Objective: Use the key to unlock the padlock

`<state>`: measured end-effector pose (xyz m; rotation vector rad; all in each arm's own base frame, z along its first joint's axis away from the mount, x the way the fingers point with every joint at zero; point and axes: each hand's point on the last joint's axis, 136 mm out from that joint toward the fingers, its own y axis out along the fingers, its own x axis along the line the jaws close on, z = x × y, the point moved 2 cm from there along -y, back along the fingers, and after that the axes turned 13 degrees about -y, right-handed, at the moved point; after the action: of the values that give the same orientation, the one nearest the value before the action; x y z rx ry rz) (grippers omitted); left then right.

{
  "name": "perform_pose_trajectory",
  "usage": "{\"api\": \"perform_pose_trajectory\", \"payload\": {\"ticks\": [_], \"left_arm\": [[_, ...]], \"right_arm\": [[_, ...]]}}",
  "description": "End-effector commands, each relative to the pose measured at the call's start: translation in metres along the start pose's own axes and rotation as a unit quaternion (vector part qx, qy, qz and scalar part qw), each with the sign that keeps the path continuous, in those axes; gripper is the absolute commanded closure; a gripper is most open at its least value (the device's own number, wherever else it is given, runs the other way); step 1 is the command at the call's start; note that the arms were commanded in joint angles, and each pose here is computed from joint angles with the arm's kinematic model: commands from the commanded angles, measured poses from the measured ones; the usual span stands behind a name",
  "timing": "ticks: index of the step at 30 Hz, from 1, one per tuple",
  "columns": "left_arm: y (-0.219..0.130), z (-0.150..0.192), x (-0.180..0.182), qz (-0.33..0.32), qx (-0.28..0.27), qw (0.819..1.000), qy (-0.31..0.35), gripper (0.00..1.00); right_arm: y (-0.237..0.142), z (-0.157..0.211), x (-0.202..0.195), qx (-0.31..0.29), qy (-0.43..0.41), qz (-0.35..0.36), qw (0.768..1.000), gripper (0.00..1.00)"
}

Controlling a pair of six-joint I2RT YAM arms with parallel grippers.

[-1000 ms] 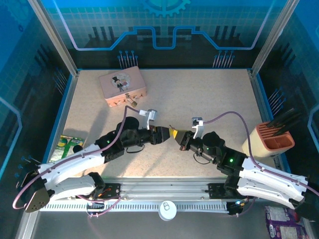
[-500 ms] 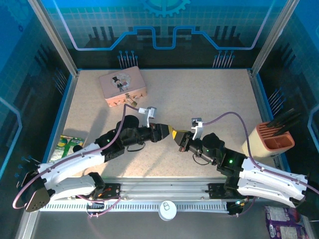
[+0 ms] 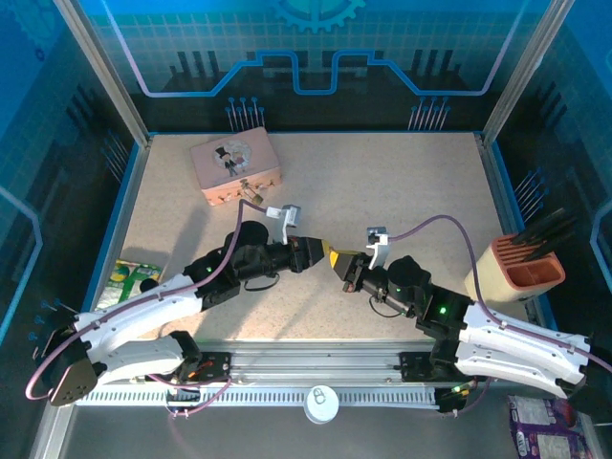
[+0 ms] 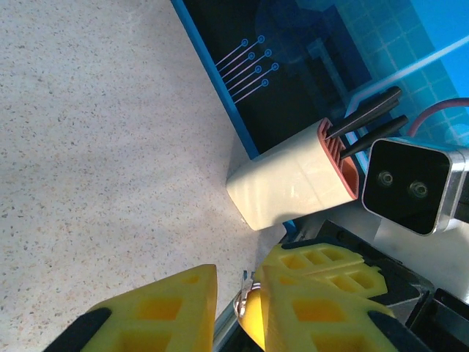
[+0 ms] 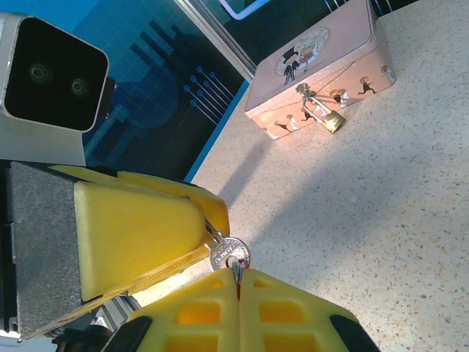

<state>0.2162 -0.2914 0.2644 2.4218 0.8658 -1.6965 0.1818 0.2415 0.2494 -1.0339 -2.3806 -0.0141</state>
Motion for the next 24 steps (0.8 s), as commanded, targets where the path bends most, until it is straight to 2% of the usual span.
{"api": "perform_pose_trajectory", "payload": {"ticks": [1,17,18,20,23,24], "left_arm": [[0.000,-0.009,-0.016,0.015,-0.015,1.000,0.011,0.79],[0.000,-0.012,-0.013,0.010,-0.029,0.999,0.013,0.96],[-0.001,-0.013,-0.012,0.010,-0.034,0.999,0.014,0.97],[-0.002,-0.015,-0.008,0.005,-0.046,0.999,0.018,0.99],[-0.004,-0.016,-0.003,0.010,-0.061,0.998,0.025,1.00],[-0.004,-0.016,-0.003,0.012,-0.065,0.997,0.028,1.00]], "right_arm": [[-0.001,0.000,0.003,-0.009,-0.006,-0.004,1.000,1.00],[0.000,0.000,0.004,-0.003,-0.012,-0.005,1.000,1.00],[-0.001,0.000,0.004,0.000,-0.017,-0.001,1.000,0.96],[-0.004,-0.001,-0.003,0.001,-0.021,0.018,1.000,0.79],[-0.014,-0.007,-0.013,-0.025,-0.010,0.023,0.999,0.58],[-0.016,-0.010,-0.014,-0.037,-0.005,0.017,0.999,0.54]]}}
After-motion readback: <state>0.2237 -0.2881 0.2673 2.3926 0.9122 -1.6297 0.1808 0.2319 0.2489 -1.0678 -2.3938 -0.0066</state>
